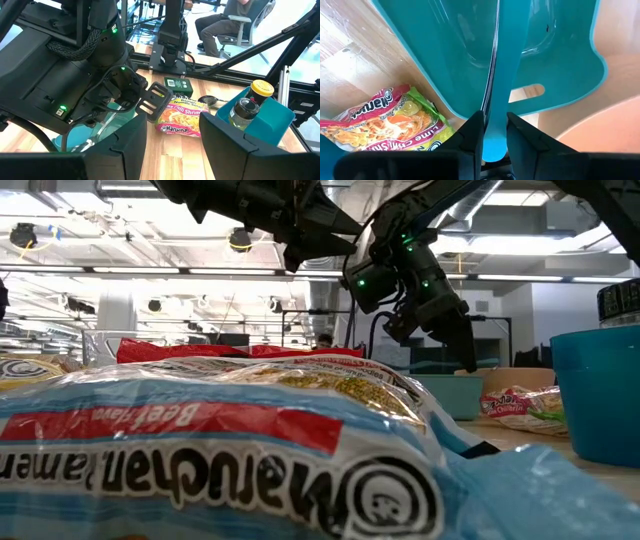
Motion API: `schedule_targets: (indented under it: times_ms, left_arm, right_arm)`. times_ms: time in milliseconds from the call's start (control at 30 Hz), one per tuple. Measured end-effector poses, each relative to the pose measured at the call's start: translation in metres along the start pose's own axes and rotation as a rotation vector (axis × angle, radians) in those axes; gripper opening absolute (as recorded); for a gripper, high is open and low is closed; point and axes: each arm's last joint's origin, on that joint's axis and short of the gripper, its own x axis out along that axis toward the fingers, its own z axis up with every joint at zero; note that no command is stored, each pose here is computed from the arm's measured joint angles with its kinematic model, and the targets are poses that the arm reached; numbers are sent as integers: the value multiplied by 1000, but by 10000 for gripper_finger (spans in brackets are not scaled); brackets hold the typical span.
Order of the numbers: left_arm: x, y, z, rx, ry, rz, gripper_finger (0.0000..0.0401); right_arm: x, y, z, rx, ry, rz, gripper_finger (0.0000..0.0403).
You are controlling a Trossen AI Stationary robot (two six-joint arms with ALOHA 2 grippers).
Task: Pick & Place Food Item
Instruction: Put the blue spoon into the green bin, then put the yellow noodle pack into the transparent bin
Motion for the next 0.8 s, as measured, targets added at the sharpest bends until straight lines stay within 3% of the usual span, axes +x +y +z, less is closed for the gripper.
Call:
schedule_targets:
  times_ms: [167,500,800]
  left_arm:
    - [0,0,0,0,0,0,177]
    - [0,-1,0,1,1,-4,177]
    - [0,-4,0,3,2,-10,177]
  right_arm:
    - [0,0,0,0,0,0,71]
    - [0,0,0,0,-2,0,128]
    - [0,-1,-3,0,28,-9,124]
